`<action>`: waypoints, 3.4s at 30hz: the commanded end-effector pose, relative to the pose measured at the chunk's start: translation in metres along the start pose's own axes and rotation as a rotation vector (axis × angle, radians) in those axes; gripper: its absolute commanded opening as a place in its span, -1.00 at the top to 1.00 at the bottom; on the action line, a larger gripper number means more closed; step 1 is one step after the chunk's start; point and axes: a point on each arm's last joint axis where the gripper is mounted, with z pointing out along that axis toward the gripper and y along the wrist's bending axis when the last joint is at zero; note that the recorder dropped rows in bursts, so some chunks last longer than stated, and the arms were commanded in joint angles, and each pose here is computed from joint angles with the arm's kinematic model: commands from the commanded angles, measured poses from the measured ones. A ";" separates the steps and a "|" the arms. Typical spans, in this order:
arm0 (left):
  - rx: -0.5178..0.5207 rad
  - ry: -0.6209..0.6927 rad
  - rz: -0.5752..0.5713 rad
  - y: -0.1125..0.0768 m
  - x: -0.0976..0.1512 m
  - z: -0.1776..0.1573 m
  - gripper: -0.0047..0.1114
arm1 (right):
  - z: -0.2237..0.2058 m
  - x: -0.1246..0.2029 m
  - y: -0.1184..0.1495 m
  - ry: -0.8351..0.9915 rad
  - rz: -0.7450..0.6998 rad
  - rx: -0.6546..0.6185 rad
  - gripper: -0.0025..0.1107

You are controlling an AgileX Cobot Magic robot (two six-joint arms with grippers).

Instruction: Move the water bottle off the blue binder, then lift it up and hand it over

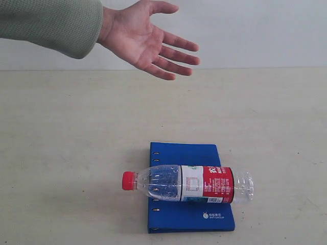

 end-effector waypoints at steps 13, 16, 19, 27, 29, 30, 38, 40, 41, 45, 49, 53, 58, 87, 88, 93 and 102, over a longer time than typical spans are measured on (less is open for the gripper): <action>0.006 0.001 -0.003 0.000 0.001 0.000 0.84 | 0.199 -0.104 0.067 0.401 -0.269 -0.664 0.34; 0.006 0.001 -0.003 0.000 0.001 0.000 0.84 | 0.226 -0.077 0.066 0.525 -0.132 -0.755 0.34; 0.006 0.001 -0.003 0.000 0.001 0.000 0.84 | 0.235 -0.038 0.058 0.627 -0.094 -0.793 0.34; 0.006 0.001 -0.003 0.000 0.001 0.000 0.84 | 0.224 0.053 0.017 0.755 -0.652 -0.419 0.34; 0.006 0.001 -0.003 0.000 0.001 0.000 0.84 | 0.221 0.068 0.004 0.823 -0.772 -0.189 0.34; 0.006 0.001 -0.003 0.000 0.001 0.000 0.84 | 0.220 0.074 0.001 0.846 -0.834 -0.110 0.34; 0.006 0.001 -0.003 0.000 0.001 0.000 0.84 | 0.212 0.110 0.036 1.283 -0.807 -0.167 0.34; 0.006 0.001 -0.003 0.000 0.001 0.000 0.84 | 0.207 0.111 0.057 1.361 -0.662 -0.314 0.34; 0.006 0.001 -0.003 0.000 0.001 0.000 0.84 | 0.206 0.110 0.066 1.373 -0.641 -0.403 0.34; 0.006 0.001 -0.003 0.000 0.001 0.000 0.84 | 0.185 0.106 0.110 1.409 -0.525 -0.825 0.31; 0.006 0.001 -0.003 0.000 0.001 0.000 0.84 | 0.163 0.121 0.149 1.442 -0.524 -1.020 -0.03; 0.006 0.001 -0.003 0.000 0.001 0.000 0.84 | 0.150 0.152 0.183 1.477 -0.532 -1.032 -0.14; 0.006 0.001 -0.003 0.000 0.001 0.000 0.84 | 0.140 0.190 0.218 1.516 -0.616 -1.130 -0.14; 0.006 0.001 -0.003 0.000 0.001 0.000 0.84 | 0.123 0.283 0.243 1.574 -0.745 -1.238 -0.14; 0.006 0.001 -0.003 0.000 0.001 0.000 0.84 | 0.122 0.283 0.243 1.576 -0.746 -1.238 -0.14; 0.006 0.001 -0.003 0.000 0.001 0.000 0.84 | 0.125 0.282 0.244 1.572 -0.750 -1.234 0.15; 0.006 0.001 -0.003 0.000 0.001 0.000 0.84 | 0.138 0.264 0.245 1.586 -0.789 -1.255 0.96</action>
